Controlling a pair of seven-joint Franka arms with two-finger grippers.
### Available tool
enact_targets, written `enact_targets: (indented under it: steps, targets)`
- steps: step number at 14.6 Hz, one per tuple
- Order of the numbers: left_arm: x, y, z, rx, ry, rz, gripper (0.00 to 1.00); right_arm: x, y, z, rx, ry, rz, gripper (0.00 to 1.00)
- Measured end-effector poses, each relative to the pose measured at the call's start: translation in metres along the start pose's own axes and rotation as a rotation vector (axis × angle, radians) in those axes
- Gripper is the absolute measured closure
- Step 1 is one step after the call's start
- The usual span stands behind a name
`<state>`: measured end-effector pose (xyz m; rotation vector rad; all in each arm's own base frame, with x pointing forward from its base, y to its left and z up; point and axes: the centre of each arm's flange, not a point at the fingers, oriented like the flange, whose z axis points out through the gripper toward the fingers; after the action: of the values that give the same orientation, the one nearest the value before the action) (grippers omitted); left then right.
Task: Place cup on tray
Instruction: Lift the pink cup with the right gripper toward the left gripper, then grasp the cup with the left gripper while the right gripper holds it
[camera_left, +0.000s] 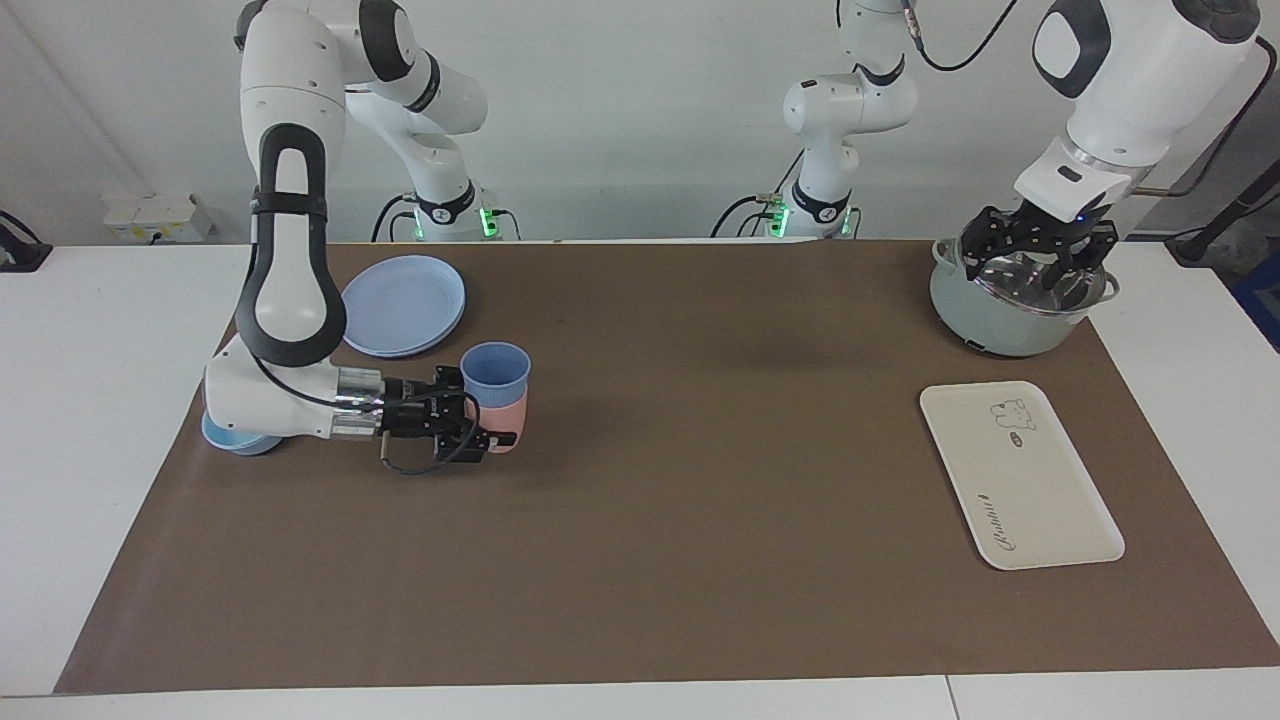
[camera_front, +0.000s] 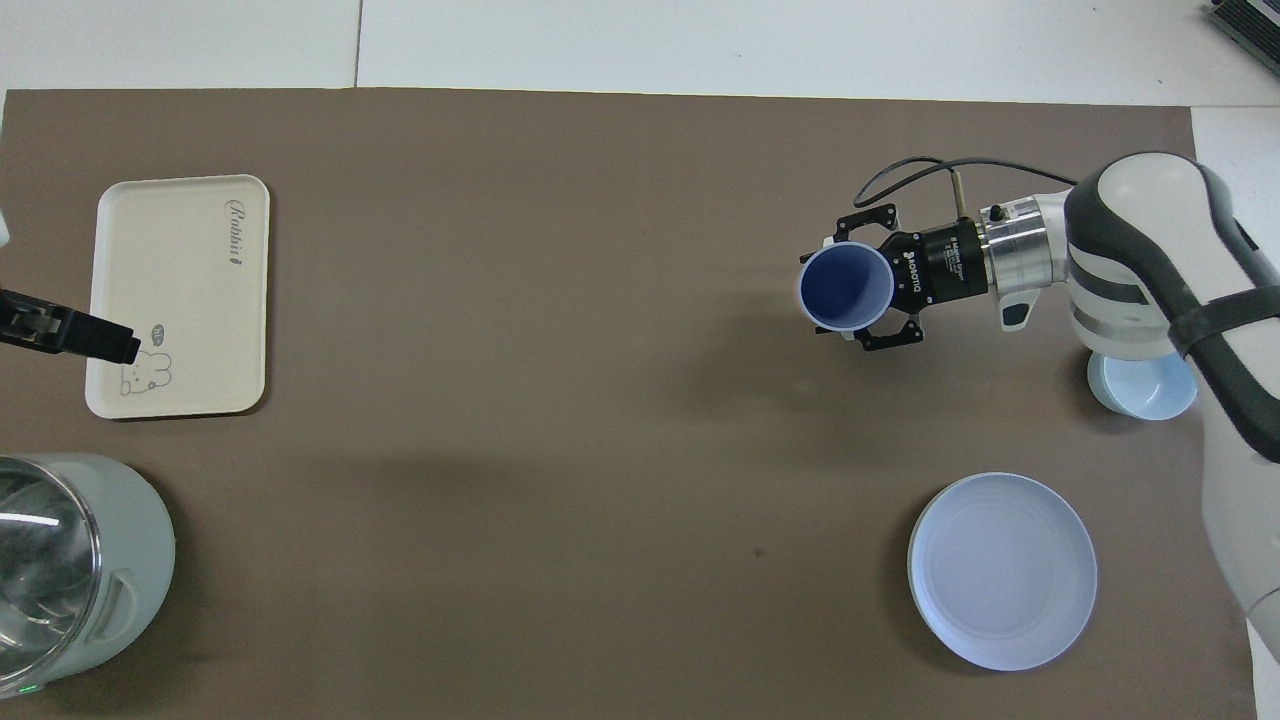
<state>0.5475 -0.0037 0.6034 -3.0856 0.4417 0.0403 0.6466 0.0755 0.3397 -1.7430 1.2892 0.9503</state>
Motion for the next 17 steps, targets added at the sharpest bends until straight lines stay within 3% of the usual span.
enact_targets:
  steps: [4, 10, 13, 17]
  targets:
    - [0.0, 0.0, 0.0, 0.0, 0.0, 0.0, 0.0, -0.042, -0.007, 0.022, 0.013, 0.043, 0.008, 0.22]
    - [0.0, 0.0, 0.0, 0.0, 0.0, 0.0, 0.0, -0.078, -0.014, 0.044, 0.055, 0.016, 0.029, 0.22]
    - [0.0, 0.0, 0.0, 0.0, 0.0, 0.0, 0.0, -0.105, -0.018, 0.068, 0.074, 0.045, 0.048, 0.22]
    - [0.0, 0.001, 0.0, 0.0, 0.0, 0.002, 0.0, -0.132, -0.022, 0.094, 0.109, 0.03, 0.059, 0.22]
